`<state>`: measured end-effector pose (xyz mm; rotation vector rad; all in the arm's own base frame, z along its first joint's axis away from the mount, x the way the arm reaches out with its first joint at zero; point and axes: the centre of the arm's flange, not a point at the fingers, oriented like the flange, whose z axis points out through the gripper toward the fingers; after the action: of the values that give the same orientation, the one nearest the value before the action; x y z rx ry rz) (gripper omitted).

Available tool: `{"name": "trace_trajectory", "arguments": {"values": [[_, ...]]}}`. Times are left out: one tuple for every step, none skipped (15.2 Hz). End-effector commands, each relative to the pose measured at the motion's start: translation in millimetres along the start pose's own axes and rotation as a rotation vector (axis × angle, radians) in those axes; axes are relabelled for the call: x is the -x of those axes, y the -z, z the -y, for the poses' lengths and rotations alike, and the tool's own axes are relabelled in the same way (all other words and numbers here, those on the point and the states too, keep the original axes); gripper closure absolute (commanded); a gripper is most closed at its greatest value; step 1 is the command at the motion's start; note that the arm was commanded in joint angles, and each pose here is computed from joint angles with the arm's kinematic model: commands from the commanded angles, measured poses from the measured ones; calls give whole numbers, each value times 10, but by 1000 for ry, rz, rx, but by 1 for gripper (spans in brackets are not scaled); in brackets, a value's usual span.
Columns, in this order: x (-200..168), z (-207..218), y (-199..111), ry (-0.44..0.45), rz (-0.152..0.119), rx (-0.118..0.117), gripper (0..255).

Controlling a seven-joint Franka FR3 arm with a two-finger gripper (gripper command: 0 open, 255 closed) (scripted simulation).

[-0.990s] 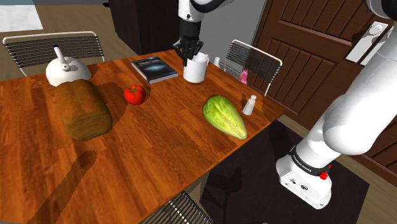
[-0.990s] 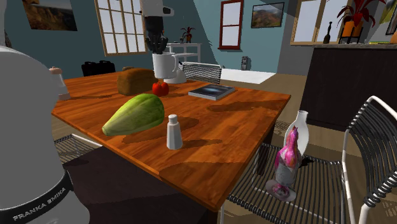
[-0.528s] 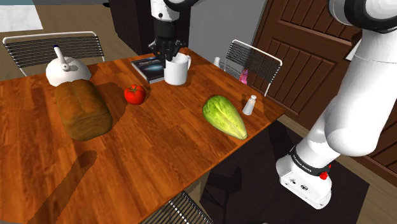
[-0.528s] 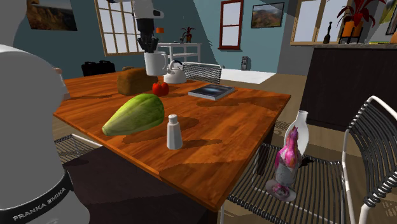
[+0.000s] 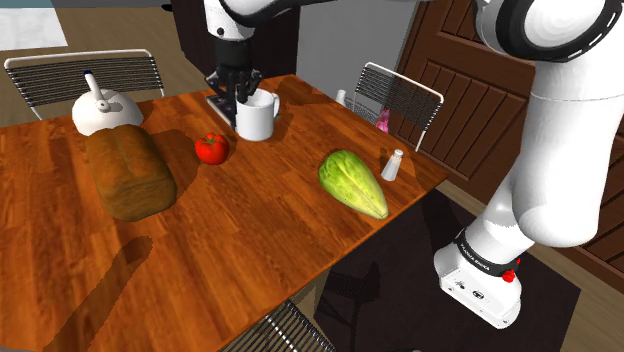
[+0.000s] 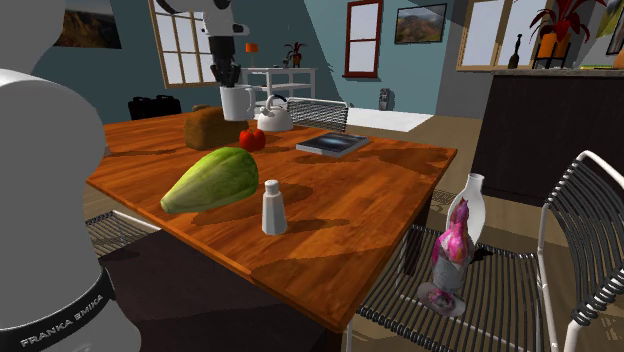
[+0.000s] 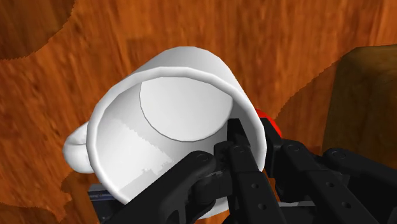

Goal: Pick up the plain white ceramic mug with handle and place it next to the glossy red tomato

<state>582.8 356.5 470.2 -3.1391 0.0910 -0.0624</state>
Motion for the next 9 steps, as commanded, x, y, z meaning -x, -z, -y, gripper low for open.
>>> {"name": "trace_trajectory", "arguments": {"values": [[5, 10, -107, 0, -1, 0, 255], [7, 10, -160, 0, -1, 0, 255], [9, 10, -213, 0, -1, 0, 255], [11, 10, -266, 0, -1, 0, 255], [13, 10, -318, 0, -1, 0, 255], [15, 9, -371, 0, -1, 0, 255], [18, 9, -424, 0, -1, 0, 255], [20, 9, -477, 0, -1, 0, 255], [22, 9, -529, 0, -1, 0, 255]]}}
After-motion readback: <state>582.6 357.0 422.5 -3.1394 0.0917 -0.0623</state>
